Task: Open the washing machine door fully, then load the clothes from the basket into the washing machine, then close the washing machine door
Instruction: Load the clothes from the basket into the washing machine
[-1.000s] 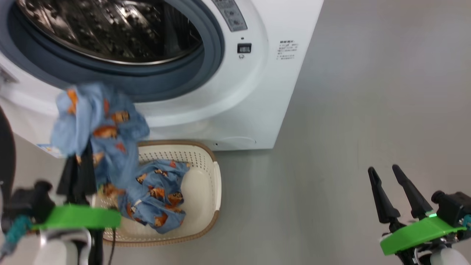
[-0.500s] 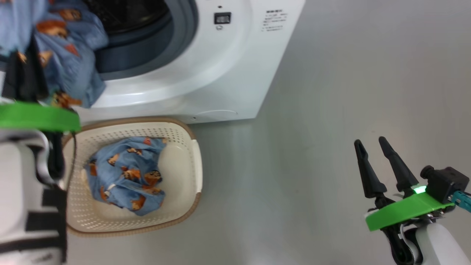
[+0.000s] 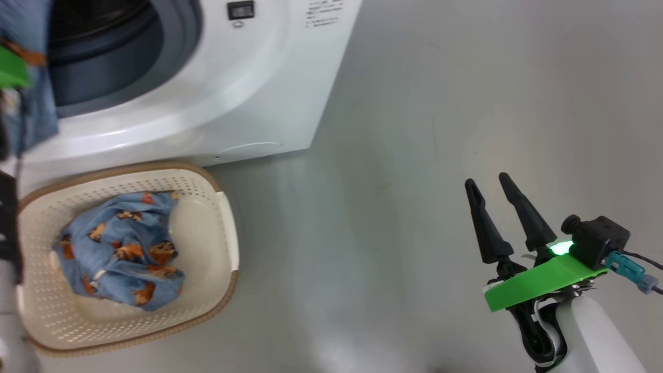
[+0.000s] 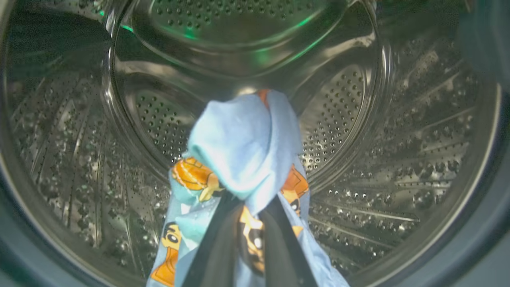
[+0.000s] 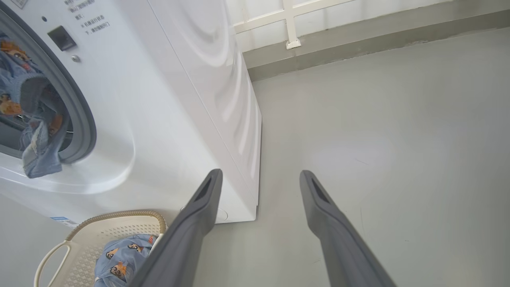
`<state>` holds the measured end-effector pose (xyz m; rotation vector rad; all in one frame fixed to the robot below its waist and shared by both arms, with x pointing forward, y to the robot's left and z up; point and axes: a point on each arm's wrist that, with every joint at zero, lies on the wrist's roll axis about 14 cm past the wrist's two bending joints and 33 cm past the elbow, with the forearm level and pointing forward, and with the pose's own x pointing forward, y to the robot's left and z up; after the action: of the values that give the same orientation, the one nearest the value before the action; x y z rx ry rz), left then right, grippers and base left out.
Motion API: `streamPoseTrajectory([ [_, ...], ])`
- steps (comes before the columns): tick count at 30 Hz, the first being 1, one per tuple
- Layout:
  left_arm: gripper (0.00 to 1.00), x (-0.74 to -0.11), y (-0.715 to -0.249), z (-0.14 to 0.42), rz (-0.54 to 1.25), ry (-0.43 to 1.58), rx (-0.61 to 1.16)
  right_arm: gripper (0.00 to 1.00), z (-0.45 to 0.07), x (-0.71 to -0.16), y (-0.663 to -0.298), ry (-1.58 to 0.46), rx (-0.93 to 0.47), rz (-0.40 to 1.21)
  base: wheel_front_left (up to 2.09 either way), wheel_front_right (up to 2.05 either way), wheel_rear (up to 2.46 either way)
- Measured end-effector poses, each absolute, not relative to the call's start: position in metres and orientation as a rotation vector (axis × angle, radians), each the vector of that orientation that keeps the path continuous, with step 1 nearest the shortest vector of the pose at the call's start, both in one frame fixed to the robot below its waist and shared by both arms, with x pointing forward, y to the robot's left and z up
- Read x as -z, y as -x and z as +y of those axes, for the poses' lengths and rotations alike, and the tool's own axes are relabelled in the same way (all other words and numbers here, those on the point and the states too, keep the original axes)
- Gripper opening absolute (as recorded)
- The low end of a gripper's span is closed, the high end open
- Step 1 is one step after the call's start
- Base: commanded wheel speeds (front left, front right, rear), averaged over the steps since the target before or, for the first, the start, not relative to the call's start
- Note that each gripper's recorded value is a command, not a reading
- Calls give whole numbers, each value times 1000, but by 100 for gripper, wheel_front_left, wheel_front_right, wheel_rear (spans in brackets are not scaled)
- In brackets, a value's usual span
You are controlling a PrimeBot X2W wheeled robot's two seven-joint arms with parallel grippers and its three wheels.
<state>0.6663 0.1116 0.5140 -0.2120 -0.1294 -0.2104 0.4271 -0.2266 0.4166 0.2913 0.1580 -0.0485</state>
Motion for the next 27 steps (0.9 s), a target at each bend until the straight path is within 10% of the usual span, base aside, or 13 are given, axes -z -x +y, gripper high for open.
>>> streamPoseTrajectory([
  [8,7,-529,-689,106,-202,180,218,100,-234,-406,-422,-288,82,187,0,0,0],
  [10,86,-516,-691,107,-171,186,208,100,-235,-405,-421,-286,87,192,0,0,0],
  [11,100,-509,-691,107,-151,183,206,100,-236,-404,-420,-285,89,194,0,0,0],
  [27,100,-478,-672,116,-51,146,185,100,-229,-411,-426,-294,63,173,0,0,0],
])
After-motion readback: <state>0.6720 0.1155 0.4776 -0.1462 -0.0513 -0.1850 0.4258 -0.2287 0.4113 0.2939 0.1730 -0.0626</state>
